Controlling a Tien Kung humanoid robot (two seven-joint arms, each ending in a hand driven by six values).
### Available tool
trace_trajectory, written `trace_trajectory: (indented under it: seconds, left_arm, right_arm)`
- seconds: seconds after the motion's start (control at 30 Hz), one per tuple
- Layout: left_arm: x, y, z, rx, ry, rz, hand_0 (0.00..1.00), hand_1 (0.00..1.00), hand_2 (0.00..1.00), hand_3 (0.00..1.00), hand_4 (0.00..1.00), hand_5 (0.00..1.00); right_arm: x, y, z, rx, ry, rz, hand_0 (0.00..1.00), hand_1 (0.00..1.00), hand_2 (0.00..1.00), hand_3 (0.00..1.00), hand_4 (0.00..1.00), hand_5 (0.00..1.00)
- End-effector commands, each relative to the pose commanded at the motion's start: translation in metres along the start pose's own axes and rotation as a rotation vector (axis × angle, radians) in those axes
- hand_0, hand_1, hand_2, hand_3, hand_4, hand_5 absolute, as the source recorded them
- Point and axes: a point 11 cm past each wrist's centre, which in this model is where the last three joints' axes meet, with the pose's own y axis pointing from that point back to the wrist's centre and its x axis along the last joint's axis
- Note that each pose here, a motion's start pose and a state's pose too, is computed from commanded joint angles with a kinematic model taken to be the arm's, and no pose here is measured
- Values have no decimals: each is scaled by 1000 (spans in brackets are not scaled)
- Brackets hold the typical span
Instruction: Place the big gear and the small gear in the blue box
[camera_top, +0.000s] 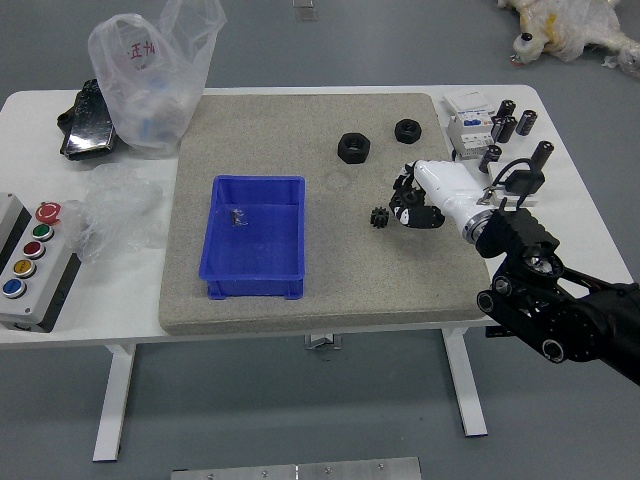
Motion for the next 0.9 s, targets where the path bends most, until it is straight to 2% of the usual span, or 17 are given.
trace_trajectory:
  seconds: [0.1, 0.23, 0.3, 0.33, 0.5, 0.53, 0.7, 0.73, 0.9]
  left_arm:
    - [0, 0, 0, 2, -1, 0, 664, 557, 530, 649, 725, 361]
    - [1, 0, -1, 4, -2, 0, 664, 557, 530, 650, 725, 361]
    - [1, 0, 0, 4, -4, 0, 664, 557, 530, 650, 725, 361]
    - [1, 0, 0, 3, -4, 0, 664, 557, 530, 649, 726, 363]
    - [1, 0, 0, 4, -7, -1, 664, 557, 530, 649, 726, 363]
    - [1, 0, 0, 5, -7, -1, 664, 557, 530, 649, 726, 364]
    - [2, 0, -1, 9, -8, 0, 664, 557, 530, 649, 726, 364]
    - [2, 0, -1, 10, -8, -1, 664, 557, 530, 648, 726, 364]
    - [1, 0, 0, 8, -9, -3, 664, 557, 530, 648, 726, 364]
  right_arm:
    - [4, -2, -25, 63, 15, 6, 334, 405, 337, 374, 75, 2]
    - [6, -3, -76, 188, 42, 5, 347, 420, 341, 380, 91, 2]
    - [0, -4, -100, 242, 57, -8, 347, 420, 341, 380, 91, 2]
    - [-2, -5, -107, 259, 63, -14, 376, 481, 449, 423, 87, 2]
    - [-20, -6, -130, 304, 98, -63, 376, 481, 449, 423, 87, 2]
    - [-24, -6, -131, 304, 105, -76, 439, 676, 700, 644, 256, 195]
    - [-39, -5, -131, 281, 134, -135, 439, 676, 700, 644, 256, 195]
    - [-40, -5, -131, 279, 135, -138, 520, 814, 890, 909, 672, 288]
    - [-37, -5, -133, 281, 111, -130, 520, 814, 890, 909, 672, 288]
